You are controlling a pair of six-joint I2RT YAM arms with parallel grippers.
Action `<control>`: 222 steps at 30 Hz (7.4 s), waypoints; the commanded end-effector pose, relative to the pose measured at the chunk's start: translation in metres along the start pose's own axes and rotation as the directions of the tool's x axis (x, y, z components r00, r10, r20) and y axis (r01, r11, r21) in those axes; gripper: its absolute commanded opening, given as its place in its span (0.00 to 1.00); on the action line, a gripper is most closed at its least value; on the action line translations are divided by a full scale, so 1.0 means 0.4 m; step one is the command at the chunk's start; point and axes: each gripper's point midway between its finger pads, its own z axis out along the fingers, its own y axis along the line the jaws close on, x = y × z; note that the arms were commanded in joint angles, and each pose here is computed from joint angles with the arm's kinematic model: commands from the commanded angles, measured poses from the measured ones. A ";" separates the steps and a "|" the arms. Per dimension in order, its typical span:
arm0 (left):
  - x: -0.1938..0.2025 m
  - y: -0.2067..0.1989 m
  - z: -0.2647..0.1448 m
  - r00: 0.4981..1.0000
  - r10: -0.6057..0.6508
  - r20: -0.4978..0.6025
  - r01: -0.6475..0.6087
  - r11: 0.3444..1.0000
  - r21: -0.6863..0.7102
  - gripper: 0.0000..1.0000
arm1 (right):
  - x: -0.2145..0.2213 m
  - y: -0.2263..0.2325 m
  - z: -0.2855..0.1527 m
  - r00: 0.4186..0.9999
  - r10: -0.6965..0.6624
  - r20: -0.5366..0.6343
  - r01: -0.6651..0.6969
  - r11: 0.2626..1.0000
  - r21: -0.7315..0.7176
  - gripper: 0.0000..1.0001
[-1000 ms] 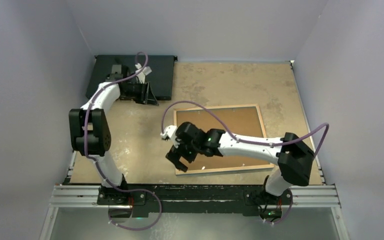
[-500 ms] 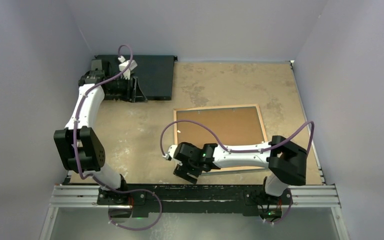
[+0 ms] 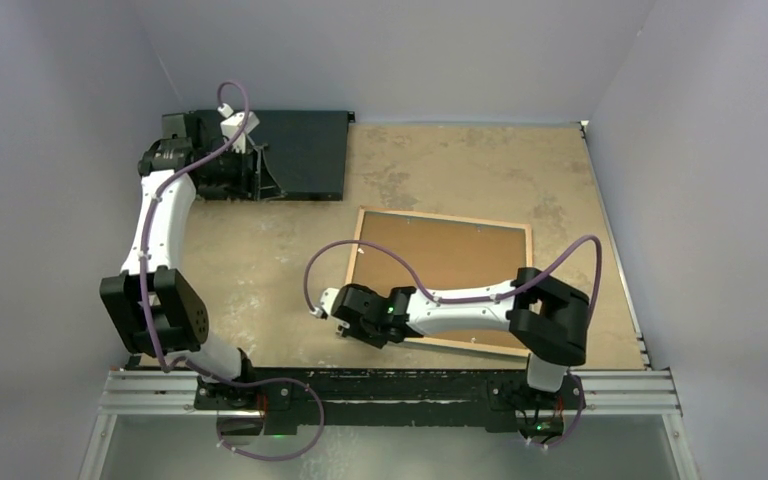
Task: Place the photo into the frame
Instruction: Turn over the photo frame at the center of the board.
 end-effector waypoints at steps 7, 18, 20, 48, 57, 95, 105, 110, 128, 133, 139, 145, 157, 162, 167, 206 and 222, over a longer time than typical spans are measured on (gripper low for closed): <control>-0.058 -0.101 -0.073 0.973 0.149 0.177 -0.158 0.987 0.040 0.62 | -0.177 0.018 -0.002 0.979 0.021 0.203 -0.010 0.998 -0.054 0.50; -0.029 -0.097 -0.050 0.972 0.186 0.145 -0.201 0.974 0.100 0.62 | -0.010 -0.004 -0.061 0.996 0.056 0.062 -0.054 0.998 -0.045 0.49; -0.031 -0.094 -0.053 0.968 0.206 0.142 -0.220 0.971 0.089 0.62 | 0.011 0.005 -0.060 0.998 0.054 0.037 -0.052 0.997 -0.062 0.46; 0.287 -0.200 -0.115 0.463 0.876 0.137 -0.862 0.410 0.298 0.66 | -0.277 -0.112 -0.202 0.931 0.144 0.336 -0.112 0.987 -0.114 0.00; 0.329 -0.230 -0.112 -0.040 0.980 0.196 -0.998 -0.051 0.048 0.84 | -0.381 -0.154 -0.296 0.879 0.168 0.446 -0.079 0.974 -0.210 0.00; 0.127 -0.350 0.013 -0.012 0.961 0.276 -1.000 -0.011 -0.005 0.01 | -0.374 -0.297 -0.505 0.857 0.055 0.512 -0.061 0.998 -0.004 0.61; 0.098 -0.367 0.000 0.102 0.957 0.271 -0.993 0.082 0.084 0.00 | -0.269 -0.345 -0.496 0.929 -0.043 0.368 -0.024 0.984 0.176 0.72; 0.087 -0.372 -0.007 0.108 0.957 0.269 -0.992 0.087 0.089 0.00 | -0.267 -0.340 -0.470 0.942 -0.069 0.329 0.003 0.980 0.197 0.75; 0.005 -0.411 -0.047 0.192 0.933 0.304 -0.979 0.205 -0.012 0.14 | -0.325 -0.340 -0.524 0.904 -0.108 0.415 -0.012 0.961 0.275 0.21; -0.060 -0.439 -0.089 0.207 0.919 0.335 -0.960 0.256 -0.110 0.52 | -0.359 -0.294 -0.560 0.868 -0.043 0.495 -0.040 0.987 0.155 0.23; -0.184 -0.447 -0.149 0.430 0.833 0.348 -0.836 0.512 -0.194 0.78 | -0.403 -0.333 -0.641 0.804 0.036 0.594 -0.114 0.989 0.094 0.23; -0.240 -0.368 -0.150 0.688 0.685 0.239 -0.657 0.728 -0.195 0.83 | -0.360 -0.539 -0.649 0.725 0.223 0.651 -0.319 0.947 0.031 0.24; -0.192 -0.331 -0.134 0.786 0.583 0.205 -0.571 0.812 -0.117 0.79 | -0.144 -0.948 -0.554 0.533 0.555 0.639 -0.710 0.704 -0.021 0.23; -0.157 -0.283 -0.096 0.848 0.506 0.156 -0.499 0.863 -0.084 0.75 | -0.049 -1.050 -0.575 0.395 0.628 0.671 -0.807 0.586 -0.073 0.25; -0.118 -0.232 -0.054 0.899 0.428 0.087 -0.426 0.904 -0.051 0.72 | 0.027 -1.062 -0.550 0.311 0.688 0.655 -0.851 0.508 -0.129 0.24; 0.136 0.067 0.059 0.955 0.258 -0.148 -0.290 0.918 -0.269 0.82 | 0.366 -0.903 -0.258 -0.093 0.739 0.667 -0.938 0.160 -0.309 0.92; 0.095 0.228 0.051 0.952 0.216 0.219 -0.062 0.831 -0.552 0.89 | 0.518 -1.007 -0.449 -0.046 0.452 0.891 -0.994 -0.107 0.002 0.99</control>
